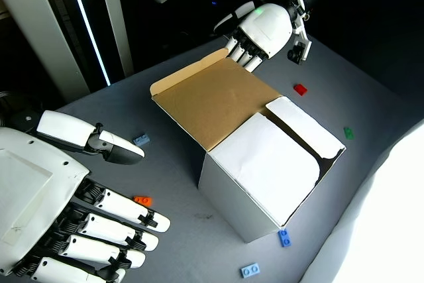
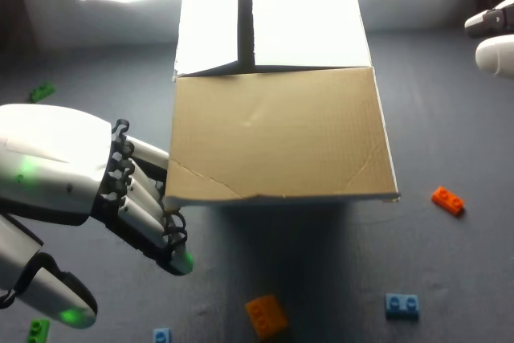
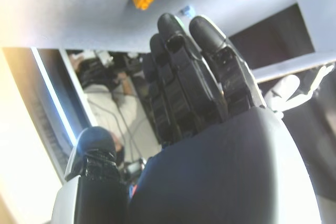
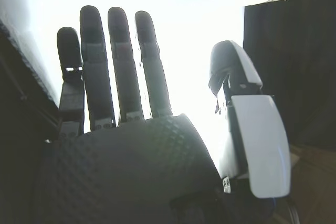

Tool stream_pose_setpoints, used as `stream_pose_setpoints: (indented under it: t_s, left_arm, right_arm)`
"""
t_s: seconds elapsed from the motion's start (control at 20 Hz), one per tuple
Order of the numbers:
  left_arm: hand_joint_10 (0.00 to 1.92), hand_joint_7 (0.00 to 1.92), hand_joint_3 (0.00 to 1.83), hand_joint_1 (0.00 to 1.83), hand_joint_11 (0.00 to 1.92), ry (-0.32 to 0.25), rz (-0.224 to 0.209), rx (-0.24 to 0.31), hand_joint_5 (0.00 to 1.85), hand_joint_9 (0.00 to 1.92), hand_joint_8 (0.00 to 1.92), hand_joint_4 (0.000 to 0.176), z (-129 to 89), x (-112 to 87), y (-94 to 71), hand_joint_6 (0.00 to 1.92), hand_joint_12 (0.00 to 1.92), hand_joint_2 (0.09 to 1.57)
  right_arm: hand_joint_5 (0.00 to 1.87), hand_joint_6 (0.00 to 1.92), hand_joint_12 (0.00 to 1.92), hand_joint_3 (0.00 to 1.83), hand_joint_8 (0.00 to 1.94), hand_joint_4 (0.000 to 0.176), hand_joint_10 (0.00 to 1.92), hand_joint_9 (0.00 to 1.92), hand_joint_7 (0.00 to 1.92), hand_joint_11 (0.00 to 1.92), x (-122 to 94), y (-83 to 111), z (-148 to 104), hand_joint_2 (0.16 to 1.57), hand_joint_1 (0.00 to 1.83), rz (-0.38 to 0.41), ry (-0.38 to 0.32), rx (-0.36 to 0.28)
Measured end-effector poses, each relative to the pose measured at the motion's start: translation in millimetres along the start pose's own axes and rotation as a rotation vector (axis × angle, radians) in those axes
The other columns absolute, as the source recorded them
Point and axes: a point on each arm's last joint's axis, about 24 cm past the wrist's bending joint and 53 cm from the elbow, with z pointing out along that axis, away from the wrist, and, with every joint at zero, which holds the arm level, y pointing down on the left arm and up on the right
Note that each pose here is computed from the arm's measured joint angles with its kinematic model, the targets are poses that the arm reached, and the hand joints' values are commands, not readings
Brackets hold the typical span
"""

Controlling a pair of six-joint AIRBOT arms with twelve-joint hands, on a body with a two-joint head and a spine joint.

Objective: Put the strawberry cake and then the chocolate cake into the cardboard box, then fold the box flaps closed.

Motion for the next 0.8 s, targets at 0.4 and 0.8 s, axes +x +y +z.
stream_pose_setpoints:
  t_s: [0.4,0.8]
  left_arm:
    - [0.07,0.69,0.0,0.12,0.2,-0.096,-0.008,0.017,0.59,0.75,0.0,0.0,-9.4,-39.3,-6.8,0.01,1.35,1.24]
    - [0.07,0.7,0.0,0.14,0.21,-0.222,-0.001,0.034,0.59,0.76,0.01,0.0,-31.5,-97.2,-15.0,0.01,1.33,1.23]
  right_arm:
    - [0.59,0.01,1.24,0.0,0.0,0.0,0.01,0.66,0.61,0.1,5.0,0.9,2.0,1.29,0.08,-0.011,0.008,-0.003]
    - [0.57,0.0,1.21,0.0,0.0,0.0,0.0,0.64,0.6,0.12,5.5,0.9,2.1,1.29,0.06,-0.017,0.009,-0.003]
